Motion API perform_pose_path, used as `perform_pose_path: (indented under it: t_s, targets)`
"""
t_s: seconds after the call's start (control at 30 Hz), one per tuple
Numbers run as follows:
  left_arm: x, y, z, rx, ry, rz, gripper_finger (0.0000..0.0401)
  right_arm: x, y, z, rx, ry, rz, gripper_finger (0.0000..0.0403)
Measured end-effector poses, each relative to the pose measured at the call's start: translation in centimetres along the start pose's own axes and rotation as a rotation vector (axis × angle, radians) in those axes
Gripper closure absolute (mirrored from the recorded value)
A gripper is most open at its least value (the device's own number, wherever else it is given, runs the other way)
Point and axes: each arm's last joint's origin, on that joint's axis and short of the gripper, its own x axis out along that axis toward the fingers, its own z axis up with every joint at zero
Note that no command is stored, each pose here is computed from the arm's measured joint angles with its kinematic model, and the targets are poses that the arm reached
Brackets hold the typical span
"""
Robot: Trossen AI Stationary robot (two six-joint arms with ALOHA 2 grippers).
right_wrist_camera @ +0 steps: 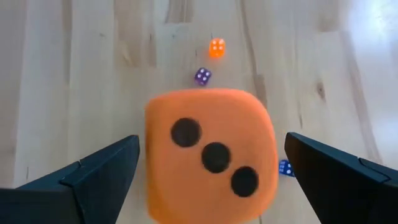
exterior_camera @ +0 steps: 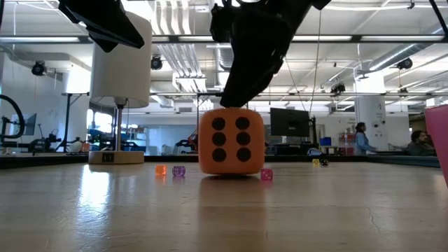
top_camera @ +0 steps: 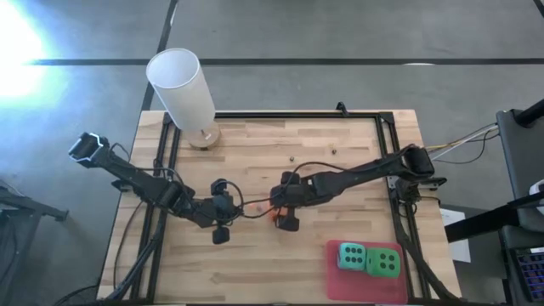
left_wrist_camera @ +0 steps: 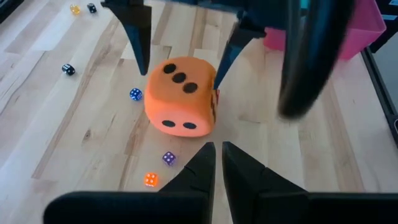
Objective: Pick & Place Dice
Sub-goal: Put the large orange die into the bin
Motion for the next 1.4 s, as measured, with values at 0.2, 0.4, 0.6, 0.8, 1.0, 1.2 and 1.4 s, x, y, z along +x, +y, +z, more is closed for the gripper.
perform_pose_path:
  t_s: [0.2, 0.4, 0.6, 0.8, 1.0, 1.2, 1.4]
  targets:
    - [0.0, 0.0, 0.0, 0.0, 0.0, 0.0, 0.0365, -0.03, -0.05, 0.01, -0.004, -0.001, -0.006, 0.0007]
    - [0.0, 0.0, 0.0, 0.0, 0.0, 0.0, 0.0365, -0.03, -0.09, -0.15, -0.01, 0.016, -0.01, 0.0007]
    - [0.0, 0.0, 0.0, 0.0, 0.0, 0.0, 0.0365, -0.03, -0.02, -0.29, -0.011, 0.035, 0.021, 0.0007]
    - [0.0, 0.0, 0.0, 0.0, 0.0, 0.0, 0.0365, 0.23, 0.02, -0.48, -0.013, 0.054, 0.028, 0.0007]
    - [0.0, 0.0, 0.0, 0.0, 0.0, 0.0, 0.0365, 0.24, 0.03, -0.52, -0.018, 0.058, 0.034, 0.0007]
    - [0.0, 0.0, 0.0, 0.0, 0.0, 0.0, 0.0365, 0.57, 0.06, -0.6, -0.031, 0.065, 0.034, 0.0007]
    - [0.0, 0.0, 0.0, 0.0, 0.0, 0.0, 0.0365, 0.6, 0.08, -0.58, -0.053, 0.063, 0.037, 0.0007]
